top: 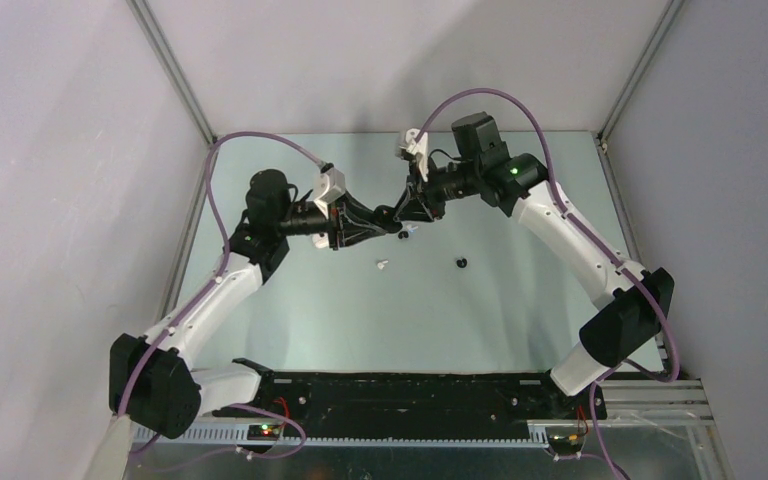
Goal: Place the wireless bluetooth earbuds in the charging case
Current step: Pass from the left arm to the right, then pass from the right arm to the left
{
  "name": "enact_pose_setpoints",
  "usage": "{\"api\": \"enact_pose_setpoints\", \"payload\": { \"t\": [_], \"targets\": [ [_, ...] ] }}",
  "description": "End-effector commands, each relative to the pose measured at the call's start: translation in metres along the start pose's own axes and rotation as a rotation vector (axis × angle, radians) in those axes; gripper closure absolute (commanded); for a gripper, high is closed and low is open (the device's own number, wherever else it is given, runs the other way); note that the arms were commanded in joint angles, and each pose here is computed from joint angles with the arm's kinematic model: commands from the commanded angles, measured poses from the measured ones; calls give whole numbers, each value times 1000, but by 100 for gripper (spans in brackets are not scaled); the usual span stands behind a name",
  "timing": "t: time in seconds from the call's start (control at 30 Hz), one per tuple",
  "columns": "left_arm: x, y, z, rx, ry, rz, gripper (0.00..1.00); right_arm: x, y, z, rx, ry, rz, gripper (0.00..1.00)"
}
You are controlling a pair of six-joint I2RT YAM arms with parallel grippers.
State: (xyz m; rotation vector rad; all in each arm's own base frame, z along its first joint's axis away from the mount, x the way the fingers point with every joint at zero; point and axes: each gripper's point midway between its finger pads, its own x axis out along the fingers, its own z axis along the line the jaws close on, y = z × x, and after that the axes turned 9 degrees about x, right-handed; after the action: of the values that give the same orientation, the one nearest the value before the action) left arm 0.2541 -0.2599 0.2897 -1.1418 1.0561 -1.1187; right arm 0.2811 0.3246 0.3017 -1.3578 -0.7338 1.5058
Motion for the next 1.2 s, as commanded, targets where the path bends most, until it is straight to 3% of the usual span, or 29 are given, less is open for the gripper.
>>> {"api": "enact_pose_setpoints", "payload": {
  "t": [0.0, 0.17, 0.37, 0.63, 0.9, 1.1, 1.17],
  "targets": [
    [0, -16, 9, 69, -36, -43, 100, -9, -7, 12, -12, -15, -11, 81],
    [1, -13, 15, 31, -67, -44, 94, -6, -9, 12, -68, 27, 1, 100],
    [1, -1, 20, -27, -110, -31, 68, -6, -17, -1, -194, 188, 25, 100],
    [2, 12, 17, -31, -101, -21, 56, -11, -20, -13, -261, 290, 56, 100],
    [2, 18, 15, 13, -94, 0, 53, -11, -14, -11, -292, 297, 94, 100],
    [1, 19, 15, 41, -98, 1, 62, -8, -11, -8, -310, 290, 112, 100],
    [2, 19, 14, 42, -91, 0, 71, -6, -10, -7, -309, 288, 114, 100]
  ]
}}
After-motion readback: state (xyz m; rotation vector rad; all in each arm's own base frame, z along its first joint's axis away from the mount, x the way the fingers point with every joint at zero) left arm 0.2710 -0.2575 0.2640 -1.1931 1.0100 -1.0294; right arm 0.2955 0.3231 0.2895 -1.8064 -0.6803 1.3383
